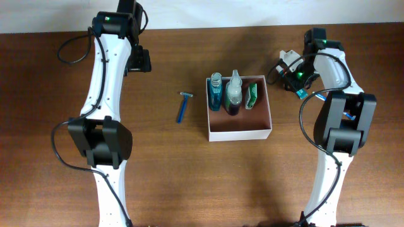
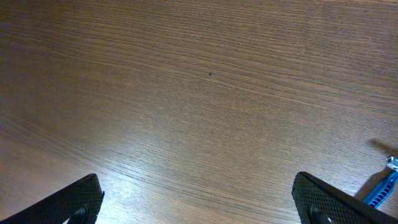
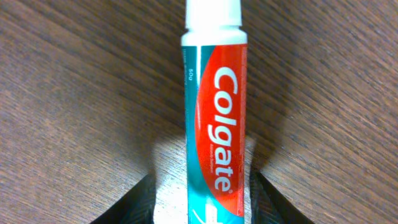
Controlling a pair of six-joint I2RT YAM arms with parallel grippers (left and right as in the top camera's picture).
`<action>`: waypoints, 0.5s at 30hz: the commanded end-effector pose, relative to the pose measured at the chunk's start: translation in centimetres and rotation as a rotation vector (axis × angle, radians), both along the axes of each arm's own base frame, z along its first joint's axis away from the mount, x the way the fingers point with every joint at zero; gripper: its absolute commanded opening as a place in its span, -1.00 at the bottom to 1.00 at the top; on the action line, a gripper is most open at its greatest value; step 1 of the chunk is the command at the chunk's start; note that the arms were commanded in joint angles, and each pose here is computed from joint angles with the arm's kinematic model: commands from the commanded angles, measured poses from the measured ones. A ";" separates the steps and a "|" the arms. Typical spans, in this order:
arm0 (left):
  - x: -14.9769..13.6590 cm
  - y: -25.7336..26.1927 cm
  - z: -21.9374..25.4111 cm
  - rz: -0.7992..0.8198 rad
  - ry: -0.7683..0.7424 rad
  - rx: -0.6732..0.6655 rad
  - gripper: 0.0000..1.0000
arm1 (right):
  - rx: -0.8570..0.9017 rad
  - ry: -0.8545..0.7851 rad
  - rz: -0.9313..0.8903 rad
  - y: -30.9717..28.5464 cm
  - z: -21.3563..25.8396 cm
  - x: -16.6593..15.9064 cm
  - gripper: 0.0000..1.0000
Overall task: Pack container
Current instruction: 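Lower the right gripper and grasp the toothpaste tube's middle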
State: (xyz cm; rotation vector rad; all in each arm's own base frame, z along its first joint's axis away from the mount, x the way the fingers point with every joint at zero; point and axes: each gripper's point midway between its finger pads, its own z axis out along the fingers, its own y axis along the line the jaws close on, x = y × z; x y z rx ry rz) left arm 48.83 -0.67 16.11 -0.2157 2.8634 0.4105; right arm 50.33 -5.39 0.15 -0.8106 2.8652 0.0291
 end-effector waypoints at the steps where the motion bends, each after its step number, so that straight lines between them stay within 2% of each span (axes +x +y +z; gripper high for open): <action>1: 0.0 0.5 0.5 -0.004 -0.008 0.015 0.99 | -0.013 0.060 -0.022 0.0 -2.1 -1.3 -0.29; 4: 0.1 0.4 0.5 -0.004 -0.014 0.014 0.99 | -0.012 0.050 -0.039 0.0 -2.0 -1.0 -0.53; 9: 0.2 0.4 0.5 -0.004 -0.015 0.014 0.99 | -0.012 0.046 -0.044 0.0 -2.0 -0.9 -0.54; 15: 0.2 0.4 0.5 -0.004 -0.015 0.014 0.99 | 0.003 0.016 -0.172 -0.2 -1.4 0.1 -0.59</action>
